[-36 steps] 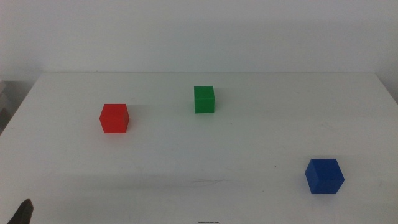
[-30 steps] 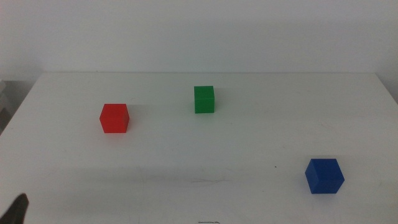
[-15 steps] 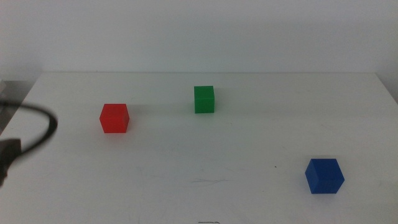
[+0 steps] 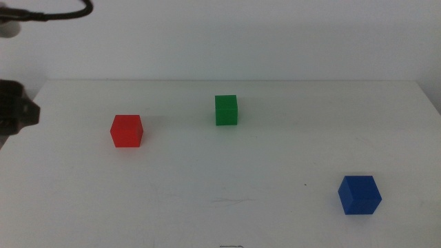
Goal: Stack red cubes first, then green, then blue cubes in a specific spot.
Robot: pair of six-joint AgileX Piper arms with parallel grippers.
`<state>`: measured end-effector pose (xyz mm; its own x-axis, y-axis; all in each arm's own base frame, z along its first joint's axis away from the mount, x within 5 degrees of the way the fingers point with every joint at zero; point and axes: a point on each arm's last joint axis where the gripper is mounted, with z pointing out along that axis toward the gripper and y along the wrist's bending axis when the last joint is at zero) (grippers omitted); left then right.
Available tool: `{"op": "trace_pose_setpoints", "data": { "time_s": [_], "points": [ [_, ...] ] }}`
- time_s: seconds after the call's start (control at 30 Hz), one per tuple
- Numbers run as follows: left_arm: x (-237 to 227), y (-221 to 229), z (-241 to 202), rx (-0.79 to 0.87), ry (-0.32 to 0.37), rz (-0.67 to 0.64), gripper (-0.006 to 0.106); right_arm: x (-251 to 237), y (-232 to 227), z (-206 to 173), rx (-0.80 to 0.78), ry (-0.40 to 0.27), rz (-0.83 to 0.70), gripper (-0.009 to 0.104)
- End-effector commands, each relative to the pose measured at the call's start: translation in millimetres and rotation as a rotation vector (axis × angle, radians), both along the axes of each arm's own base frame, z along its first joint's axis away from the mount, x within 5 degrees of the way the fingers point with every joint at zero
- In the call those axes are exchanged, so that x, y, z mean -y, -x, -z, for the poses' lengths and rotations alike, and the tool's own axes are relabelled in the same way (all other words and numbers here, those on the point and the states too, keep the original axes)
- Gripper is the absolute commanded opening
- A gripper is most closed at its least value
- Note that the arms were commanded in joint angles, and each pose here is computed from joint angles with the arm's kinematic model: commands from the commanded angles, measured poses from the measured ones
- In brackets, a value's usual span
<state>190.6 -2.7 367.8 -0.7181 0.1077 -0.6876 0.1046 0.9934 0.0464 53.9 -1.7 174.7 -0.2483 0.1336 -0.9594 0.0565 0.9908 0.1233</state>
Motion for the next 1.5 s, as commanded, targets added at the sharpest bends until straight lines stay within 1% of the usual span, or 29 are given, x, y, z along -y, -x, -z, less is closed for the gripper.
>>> {"op": "trace_pose_setpoints", "data": {
  "time_s": [0.0, 0.1, 0.2, 0.27, 0.43, 0.57, 0.67, 0.8, 0.87, 0.93, 1.03, 1.1, 1.3, 1.47],
  "points": [
    [1.7, -13.0, -11.7, 0.028, 0.029, -0.010, 0.094, 0.4, 0.5, -14.1, 0.116, 0.025, 0.002, 0.071],
    [2.2, -31.0, -9.4, -0.050, 0.035, -0.008, 0.094, 0.4, 0.5, -14.1, 0.116, 0.025, 0.002, 0.071],
    [2.5, -51.6, -9.3, -0.183, 0.053, -0.027, 0.094, 0.4, 0.5, -14.1, 0.116, 0.025, 0.002, 0.071],
    [2.7, -68.0, -10.8, -0.235, 0.067, -0.044, 0.094, 0.4, 0.5, -14.1, 0.116, 0.025, 0.002, 0.071],
    [4.9, -111.4, -6.8, -0.264, 0.114, -0.068, 0.094, 0.4, 0.5, -14.1, 0.116, 0.025, 0.002, 0.071],
    [7.8, -137.3, -2.1, -0.276, 0.128, -0.081, 0.094, 0.4, 0.5, -14.1, 0.116, 0.025, 0.002, 0.071],
    [20.3, -155.5, 4.3, -0.290, 0.114, -0.062, 0.094, 0.4, 0.5, -14.1, 0.116, 0.025, 0.002, 0.071],
    [34.9, -178.0, 16.3, -0.306, 0.051, -0.061, 0.094, 0.4, 0.5, -14.1, 0.116, 0.025, 0.002, 0.071],
    [42.9, -189.8, 25.3, -0.320, 0.040, -0.058, 0.094, 0.4, 0.5, -14.1, 0.116, 0.025, 0.002, 0.071],
    [46.7, -199.6, 32.7, -0.334, 0.039, -0.055, 0.094, 0.4, 0.5, -14.1, 0.116, 0.025, 0.002, 0.071],
    [51.2, -211.9, 47.2, -0.380, 0.066, -0.050, 0.094, 0.4, 0.5, -14.1, 0.116, 0.025, 0.002, 0.071],
    [52.8, -218.2, 55.2, -0.397, 0.072, -0.049, 0.094, 0.4, 0.5, -14.1, 0.116, 0.025, 0.002, 0.071],
    [54.2, -236.7, 79.5, -0.429, 0.055, -0.052, 0.094, 0.4, 0.5, -14.1, 0.116, 0.025, 0.002, 0.071],
    [56.6, -251.3, 97.5, -0.434, 0.062, -0.053, 0.094, 0.3, 0.5, -14.1, 0.116, 0.024, 0.002, 0.071]
  ]
}}
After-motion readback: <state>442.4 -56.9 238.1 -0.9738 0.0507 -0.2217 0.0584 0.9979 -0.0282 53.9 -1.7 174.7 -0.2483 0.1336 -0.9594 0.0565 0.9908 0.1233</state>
